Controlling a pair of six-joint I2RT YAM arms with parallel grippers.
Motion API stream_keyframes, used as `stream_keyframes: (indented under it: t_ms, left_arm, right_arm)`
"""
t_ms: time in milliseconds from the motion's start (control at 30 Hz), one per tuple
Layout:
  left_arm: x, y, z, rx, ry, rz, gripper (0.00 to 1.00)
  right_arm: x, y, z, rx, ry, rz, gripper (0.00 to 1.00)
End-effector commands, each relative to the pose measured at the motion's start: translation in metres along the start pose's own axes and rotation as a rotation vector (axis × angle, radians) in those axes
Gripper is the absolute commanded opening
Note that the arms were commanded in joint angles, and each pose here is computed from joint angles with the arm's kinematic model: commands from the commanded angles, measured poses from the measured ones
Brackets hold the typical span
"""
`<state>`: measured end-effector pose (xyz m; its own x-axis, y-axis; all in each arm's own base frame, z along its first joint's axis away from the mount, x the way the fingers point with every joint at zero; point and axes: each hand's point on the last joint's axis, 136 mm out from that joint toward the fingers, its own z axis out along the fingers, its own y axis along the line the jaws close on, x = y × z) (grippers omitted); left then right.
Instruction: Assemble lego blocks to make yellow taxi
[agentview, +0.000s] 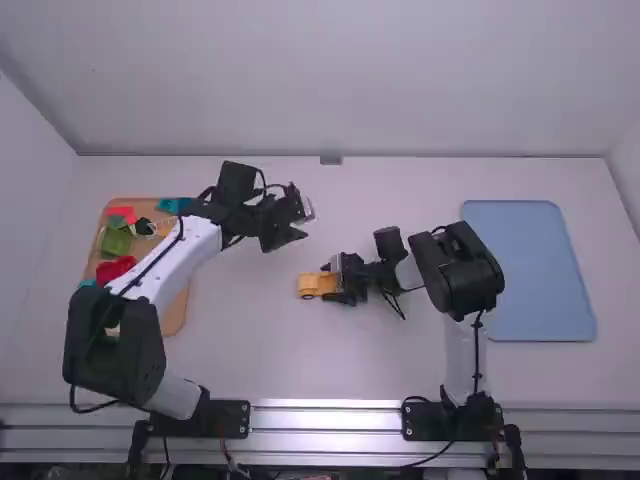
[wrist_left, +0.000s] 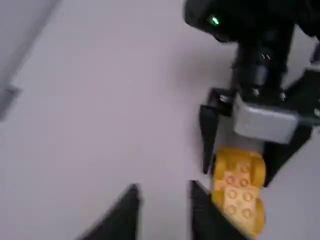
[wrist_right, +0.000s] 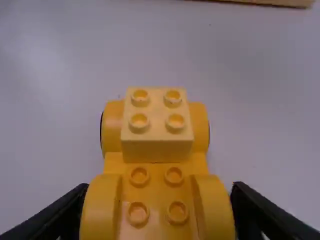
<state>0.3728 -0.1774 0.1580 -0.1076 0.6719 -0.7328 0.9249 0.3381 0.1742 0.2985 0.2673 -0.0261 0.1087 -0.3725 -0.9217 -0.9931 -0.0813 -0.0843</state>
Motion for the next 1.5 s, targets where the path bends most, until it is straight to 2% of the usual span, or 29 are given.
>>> stream_keyframes:
  t_ms: [0, 33, 100, 167, 233, 400, 533, 567, 633, 800, 967, 1133, 1267, 1467]
  left_arm:
    - [0.003, 0.014, -0.01, -0.074, 0.047, -0.07, 0.99]
    - [0.003, 0.019, -0.013, -0.1, 0.053, -0.105, 0.99]
    - [0.006, 0.032, -0.019, -0.177, 0.073, -0.19, 0.99]
    - [0.008, 0.037, -0.021, -0.211, 0.087, -0.219, 0.99]
    - [0.01, 0.047, -0.028, -0.273, 0.092, -0.292, 0.99]
    - [0.002, 0.062, -0.048, -0.409, 0.064, -0.46, 0.99]
    - [0.003, 0.079, -0.091, -0.629, 0.015, -0.72, 0.99]
    - [0.005, 0.083, -0.111, -0.724, 0.004, -0.785, 0.99]
    - [0.007, 0.083, -0.134, -0.817, -0.011, -0.846, 0.99]
    - [0.019, 0.071, -0.195, -1.032, -0.048, -1.016, 0.99]
    - [0.048, 0.047, -0.253, -1.241, -0.022, -1.161, 0.99]
    - [0.069, 0.011, -0.305, -1.313, -0.015, -1.364, 0.99]
    - [0.08, 0.0, -0.33, -1.378, -0.019, -1.458, 0.99]
    - [0.097, -0.02, -0.363, -1.464, 0.064, -1.575, 0.99]
  right_arm:
    - [0.009, 0.003, 0.002, 0.004, 0.031, 0.015, 0.84]
    - [0.009, 0.001, 0.0, 0.009, 0.028, 0.015, 0.93]
    - [0.007, -0.008, -0.007, 0.03, 0.014, 0.049, 0.99]
    - [0.005, -0.015, -0.011, 0.047, 0.013, 0.087, 0.99]
    - [-0.004, -0.024, -0.027, 0.082, 0.014, 0.156, 0.99]
    - [-0.016, -0.027, -0.058, 0.118, 0.072, 0.163, 1.0]
    - [-0.024, -0.025, -0.084, 0.169, 0.205, 0.181, 0.99]
    - [-0.027, -0.025, -0.091, 0.194, 0.249, 0.182, 0.99]
    - [-0.032, -0.027, -0.097, 0.221, 0.288, 0.166, 0.99]
    - [-0.05, -0.029, -0.105, 0.265, 0.34, 0.108, 0.99]
    - [-0.055, -0.036, -0.104, 0.302, 0.378, 0.053, 0.99]
    - [-0.058, -0.04, -0.101, 0.313, 0.383, 0.027, 0.99]
    - [-0.059, -0.042, -0.101, 0.319, 0.379, 0.019, 0.99]
    - [-0.06, -0.047, -0.106, 0.339, 0.372, 0.012, 0.99]
